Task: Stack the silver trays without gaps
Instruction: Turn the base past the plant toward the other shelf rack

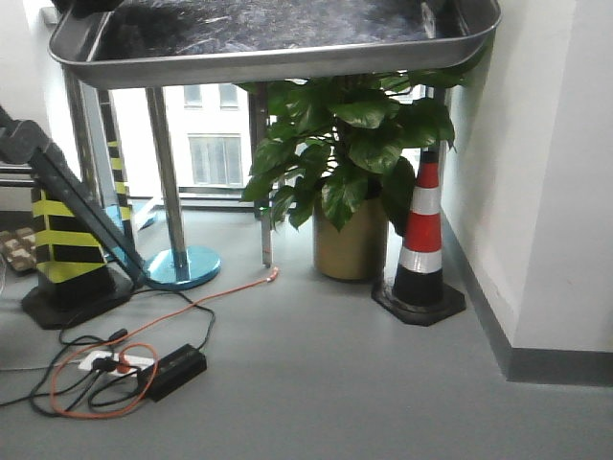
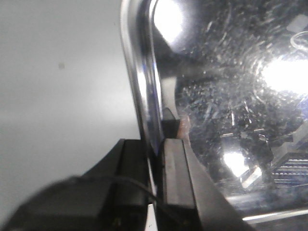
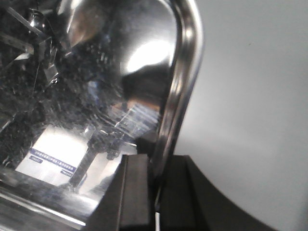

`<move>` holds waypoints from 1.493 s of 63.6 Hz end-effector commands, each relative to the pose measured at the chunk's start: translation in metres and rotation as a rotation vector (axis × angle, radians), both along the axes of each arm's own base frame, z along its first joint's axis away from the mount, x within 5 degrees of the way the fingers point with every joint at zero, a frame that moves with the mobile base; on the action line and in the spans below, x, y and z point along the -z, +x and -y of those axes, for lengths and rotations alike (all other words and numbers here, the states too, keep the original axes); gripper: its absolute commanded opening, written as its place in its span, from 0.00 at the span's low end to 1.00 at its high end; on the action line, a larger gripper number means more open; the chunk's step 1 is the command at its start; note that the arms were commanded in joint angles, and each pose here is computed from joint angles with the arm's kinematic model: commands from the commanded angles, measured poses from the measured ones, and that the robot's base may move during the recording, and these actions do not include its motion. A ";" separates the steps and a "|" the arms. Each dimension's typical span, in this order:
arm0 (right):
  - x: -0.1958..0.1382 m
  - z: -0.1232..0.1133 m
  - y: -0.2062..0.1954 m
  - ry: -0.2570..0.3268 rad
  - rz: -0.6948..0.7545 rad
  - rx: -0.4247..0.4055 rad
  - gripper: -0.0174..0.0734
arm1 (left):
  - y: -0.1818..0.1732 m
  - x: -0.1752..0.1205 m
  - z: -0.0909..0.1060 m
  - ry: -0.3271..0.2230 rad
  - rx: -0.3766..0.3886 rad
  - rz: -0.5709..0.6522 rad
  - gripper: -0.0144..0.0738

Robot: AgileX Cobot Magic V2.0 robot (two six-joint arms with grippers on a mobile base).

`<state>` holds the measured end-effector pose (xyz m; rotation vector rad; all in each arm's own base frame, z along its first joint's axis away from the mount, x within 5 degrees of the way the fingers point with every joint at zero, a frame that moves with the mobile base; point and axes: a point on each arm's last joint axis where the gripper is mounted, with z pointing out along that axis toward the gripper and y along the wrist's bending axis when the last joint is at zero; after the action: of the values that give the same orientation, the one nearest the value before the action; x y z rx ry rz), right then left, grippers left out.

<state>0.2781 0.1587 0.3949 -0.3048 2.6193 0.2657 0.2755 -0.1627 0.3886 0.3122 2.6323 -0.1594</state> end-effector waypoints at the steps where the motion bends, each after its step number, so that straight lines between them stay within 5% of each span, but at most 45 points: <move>1: -0.028 0.005 -0.010 0.053 0.131 -0.018 0.25 | -0.012 -0.018 -0.007 0.015 0.019 0.025 0.11; 95: -0.028 0.005 -0.010 0.053 0.131 -0.018 0.25 | -0.012 -0.018 -0.008 0.019 0.018 0.027 0.11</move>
<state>0.2781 0.1587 0.3949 -0.3048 2.6193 0.2657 0.2756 -0.1626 0.3886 0.3123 2.6318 -0.1575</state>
